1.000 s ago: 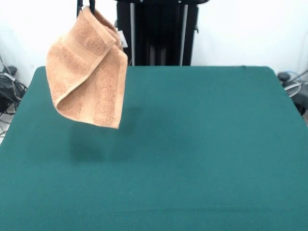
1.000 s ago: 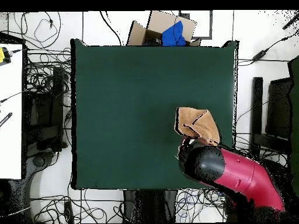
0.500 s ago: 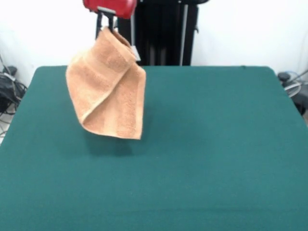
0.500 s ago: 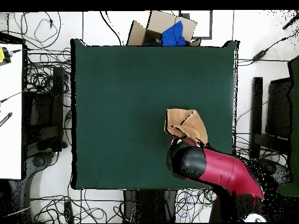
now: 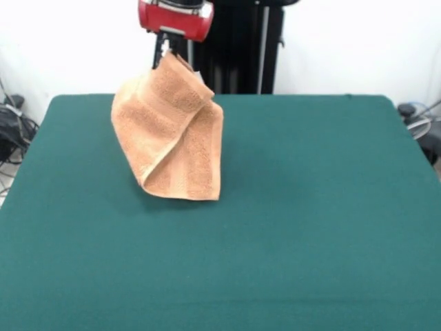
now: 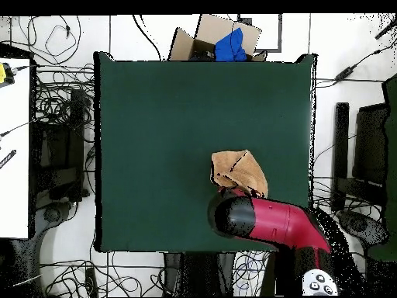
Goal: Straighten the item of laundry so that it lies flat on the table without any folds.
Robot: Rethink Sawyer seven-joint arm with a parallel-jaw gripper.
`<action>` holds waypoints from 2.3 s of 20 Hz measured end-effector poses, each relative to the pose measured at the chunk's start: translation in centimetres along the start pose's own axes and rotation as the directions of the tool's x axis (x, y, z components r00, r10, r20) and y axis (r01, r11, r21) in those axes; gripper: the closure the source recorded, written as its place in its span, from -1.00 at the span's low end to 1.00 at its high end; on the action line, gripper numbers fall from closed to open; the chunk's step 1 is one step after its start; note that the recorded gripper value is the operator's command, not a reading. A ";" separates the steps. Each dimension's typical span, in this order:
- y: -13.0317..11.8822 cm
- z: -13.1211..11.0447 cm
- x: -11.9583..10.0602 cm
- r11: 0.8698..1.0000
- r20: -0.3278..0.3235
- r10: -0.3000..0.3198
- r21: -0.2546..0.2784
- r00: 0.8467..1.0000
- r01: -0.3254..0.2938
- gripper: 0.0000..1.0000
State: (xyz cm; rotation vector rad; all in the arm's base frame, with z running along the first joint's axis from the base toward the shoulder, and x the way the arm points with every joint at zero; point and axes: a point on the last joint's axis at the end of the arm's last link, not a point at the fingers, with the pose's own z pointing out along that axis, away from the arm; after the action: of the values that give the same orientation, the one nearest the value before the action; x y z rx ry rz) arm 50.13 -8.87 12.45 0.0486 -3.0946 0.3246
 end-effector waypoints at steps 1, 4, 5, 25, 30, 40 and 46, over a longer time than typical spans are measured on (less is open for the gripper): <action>0.2 0.1 0.1 1.000 -0.002 -0.011 0.005 1.000 0.011 1.00; 1.4 0.4 0.6 0.998 -0.014 -0.065 0.025 0.998 0.066 1.00; 1.5 0.5 0.6 0.997 -0.016 -0.070 0.026 0.997 0.070 1.00; 2.0 4.2 0.9 0.997 0.034 -0.077 0.016 0.996 0.077 1.00; 2.4 5.1 1.3 0.997 0.026 -0.081 0.009 0.996 0.081 -1.00; 2.1 5.3 1.2 0.997 0.044 -0.073 0.010 0.996 0.073 -1.00; 1.8 5.4 1.1 0.998 0.053 -0.068 0.011 0.996 0.068 -1.00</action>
State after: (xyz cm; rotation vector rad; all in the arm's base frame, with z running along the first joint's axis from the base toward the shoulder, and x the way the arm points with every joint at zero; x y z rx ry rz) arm 48.80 -8.25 6.86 0.1649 -3.1349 0.3412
